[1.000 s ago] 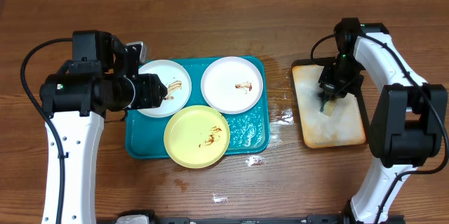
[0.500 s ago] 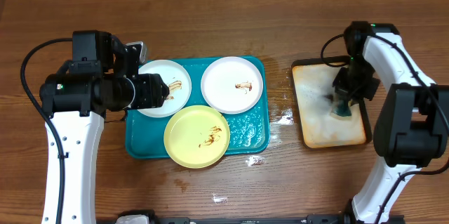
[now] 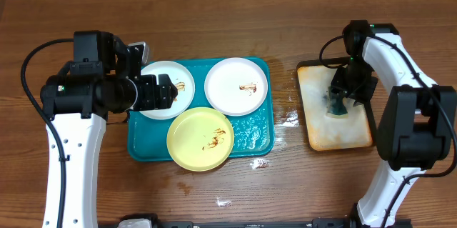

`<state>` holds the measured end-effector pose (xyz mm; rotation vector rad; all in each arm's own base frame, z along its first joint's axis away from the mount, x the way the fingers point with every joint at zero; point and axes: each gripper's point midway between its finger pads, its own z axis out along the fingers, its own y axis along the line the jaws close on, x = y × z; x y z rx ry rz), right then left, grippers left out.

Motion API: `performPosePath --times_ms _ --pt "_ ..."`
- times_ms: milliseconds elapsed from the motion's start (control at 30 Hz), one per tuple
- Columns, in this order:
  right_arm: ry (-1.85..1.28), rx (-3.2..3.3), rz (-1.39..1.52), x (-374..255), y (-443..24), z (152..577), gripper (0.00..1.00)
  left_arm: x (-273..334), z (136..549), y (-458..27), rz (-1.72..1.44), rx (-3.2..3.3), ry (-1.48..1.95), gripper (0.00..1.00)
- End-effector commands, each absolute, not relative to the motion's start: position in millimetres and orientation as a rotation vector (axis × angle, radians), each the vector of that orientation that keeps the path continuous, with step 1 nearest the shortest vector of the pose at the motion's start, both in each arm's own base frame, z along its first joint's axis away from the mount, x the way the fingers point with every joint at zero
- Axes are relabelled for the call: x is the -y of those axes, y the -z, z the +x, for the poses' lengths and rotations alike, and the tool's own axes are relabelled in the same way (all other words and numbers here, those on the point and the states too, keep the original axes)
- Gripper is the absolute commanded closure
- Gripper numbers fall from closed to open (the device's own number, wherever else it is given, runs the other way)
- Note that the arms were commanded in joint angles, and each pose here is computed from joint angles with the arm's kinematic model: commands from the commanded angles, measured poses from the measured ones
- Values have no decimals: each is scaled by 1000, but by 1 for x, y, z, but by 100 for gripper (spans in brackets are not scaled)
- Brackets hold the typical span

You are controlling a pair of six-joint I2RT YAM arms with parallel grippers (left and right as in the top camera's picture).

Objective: Clean dirty plates on tray and stack at the side

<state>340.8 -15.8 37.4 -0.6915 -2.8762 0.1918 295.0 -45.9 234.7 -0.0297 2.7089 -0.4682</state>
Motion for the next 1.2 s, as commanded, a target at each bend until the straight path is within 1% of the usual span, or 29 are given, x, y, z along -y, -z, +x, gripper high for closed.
performPosePath --times_ms 0,133,400,500,600,667,733,767,800,833,867,900,967,1033,1067,1100,1133,1167 --pt "-139 2891 -680 9 -38 346 55 48 298 -240 -11 -2691 467 13" --pt "-127 2907 -679 9 -39 350 52 48 299 -240 -12 -2690 467 10" --pt "-10 2954 -648 -3 -49 366 52 48 297 -240 -24 -2699 470 9" --pt "7 2980 -624 -1 -49 371 53 48 297 -240 -27 -2699 471 4" --pt "10 2999 -593 0 -50 375 53 48 297 -240 -28 -2699 471 2" --pt "12 3004 -602 1 -51 377 42 48 297 -240 -28 -2699 471 0" --pt "16 3015 -610 3 -54 380 42 48 297 -240 -27 -2698 471 0" --pt "19 3023 -599 3 -56 382 44 48 297 -240 -27 -2697 471 0" --pt "23 3037 -567 3 -57 384 50 48 298 -240 -27 -2696 471 0" --pt "26 3048 -543 2 -59 386 52 48 298 -240 -27 -2695 470 0" --pt "44 3058 -514 1 -61 388 53 48 298 -240 -27 -2695 470 0" --pt "77 3069 -466 -3 -62 390 56 48 298 -240 -27 -2695 470 0" --pt "141 3088 -375 -9 -63 393 56 48 298 -240 -27 -2695 470 0" --pt "151 3103 -329 -10 -63 395 49 48 298 -240 -27 -2695 470 0" --pt "153 3111 -313 -10 -63 396 41 48 298 -240 -27 -2695 471 0" --pt "162 3113 -291 -11 -63 397 18 48 298 -240 -27 -2695 470 0" --pt "161 3112 -292 -11 -63 396 5 48 298 -240 -27 -2695 470 0" --pt "161 3105 -302 -11 -63 395 5 48 298 -240 -26 -2696 470 0"
